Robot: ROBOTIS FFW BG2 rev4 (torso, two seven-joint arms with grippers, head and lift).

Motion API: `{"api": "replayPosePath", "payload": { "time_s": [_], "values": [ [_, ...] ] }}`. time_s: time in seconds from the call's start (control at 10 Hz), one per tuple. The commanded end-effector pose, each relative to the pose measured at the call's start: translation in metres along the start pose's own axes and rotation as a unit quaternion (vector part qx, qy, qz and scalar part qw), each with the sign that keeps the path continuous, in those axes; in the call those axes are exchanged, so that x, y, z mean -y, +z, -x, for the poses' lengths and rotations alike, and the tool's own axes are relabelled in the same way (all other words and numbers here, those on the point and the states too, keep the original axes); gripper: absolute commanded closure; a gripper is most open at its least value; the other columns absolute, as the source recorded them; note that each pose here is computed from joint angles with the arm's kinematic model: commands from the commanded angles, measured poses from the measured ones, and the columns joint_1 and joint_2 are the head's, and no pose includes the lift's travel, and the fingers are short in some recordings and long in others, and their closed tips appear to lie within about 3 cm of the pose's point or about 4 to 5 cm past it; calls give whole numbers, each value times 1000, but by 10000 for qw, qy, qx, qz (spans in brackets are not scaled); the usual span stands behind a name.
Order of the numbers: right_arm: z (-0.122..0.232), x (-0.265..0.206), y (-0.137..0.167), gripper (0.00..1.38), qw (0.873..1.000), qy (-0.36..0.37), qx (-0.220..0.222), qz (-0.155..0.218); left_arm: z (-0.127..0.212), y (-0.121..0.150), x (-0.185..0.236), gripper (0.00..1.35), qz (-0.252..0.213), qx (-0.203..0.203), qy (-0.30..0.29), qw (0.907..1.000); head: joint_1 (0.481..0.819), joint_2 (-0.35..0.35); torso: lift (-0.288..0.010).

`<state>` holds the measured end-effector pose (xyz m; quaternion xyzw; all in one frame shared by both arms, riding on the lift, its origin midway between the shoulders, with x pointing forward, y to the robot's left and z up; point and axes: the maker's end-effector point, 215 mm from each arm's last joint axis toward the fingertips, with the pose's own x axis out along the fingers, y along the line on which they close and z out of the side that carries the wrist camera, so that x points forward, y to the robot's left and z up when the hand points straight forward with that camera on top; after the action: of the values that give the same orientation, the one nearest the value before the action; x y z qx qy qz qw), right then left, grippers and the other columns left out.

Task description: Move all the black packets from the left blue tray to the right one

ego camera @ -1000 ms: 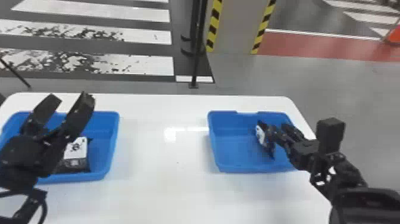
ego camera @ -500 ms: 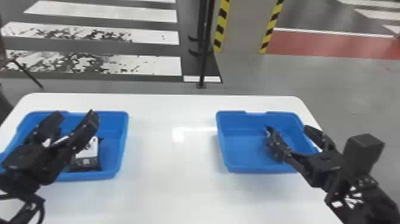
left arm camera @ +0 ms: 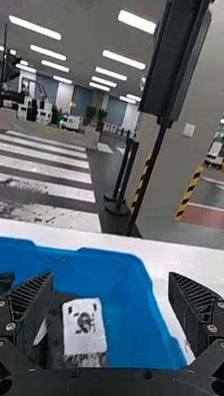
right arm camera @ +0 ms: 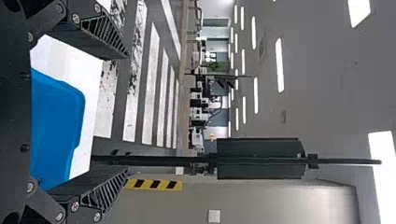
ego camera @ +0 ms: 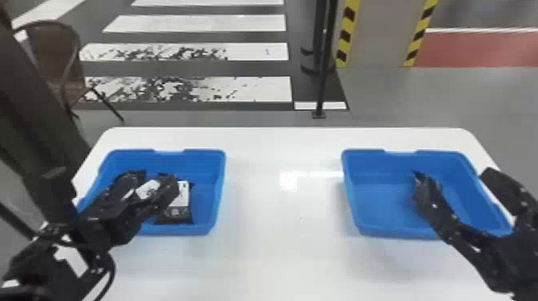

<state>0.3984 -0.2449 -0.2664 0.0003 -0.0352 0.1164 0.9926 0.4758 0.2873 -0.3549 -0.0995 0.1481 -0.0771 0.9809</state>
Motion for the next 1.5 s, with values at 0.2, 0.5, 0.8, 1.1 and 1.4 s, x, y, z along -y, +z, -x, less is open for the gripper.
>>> {"api": "replayPosePath", "payload": {
  "time_s": [0.2, 0.5, 0.8, 1.1, 1.4],
  "values": [
    [11, -20, -14, 196, 9991, 107, -141, -394, -7, -35, -30, 131, -83, -1053, 514, 9931, 695, 85, -140],
    [10, -21, -16, 199, 9987, 123, -153, -477, -27, -45, -23, 131, -155, -1658, 521, 9847, 695, 102, -140],
    [10, -22, -23, 211, 9975, 128, -219, -652, -37, -52, -21, 159, -274, -2120, 590, 9751, 695, 81, -140],
    [11, -22, -30, 214, 9965, 128, -293, -769, -46, -67, -20, 159, -240, -2418, 631, 9680, 695, 85, -140],
    [11, -23, -35, 214, 9955, 130, -347, -868, -52, -77, -25, 160, -274, -2660, 730, 9608, 695, 75, -140]
  ]
}}
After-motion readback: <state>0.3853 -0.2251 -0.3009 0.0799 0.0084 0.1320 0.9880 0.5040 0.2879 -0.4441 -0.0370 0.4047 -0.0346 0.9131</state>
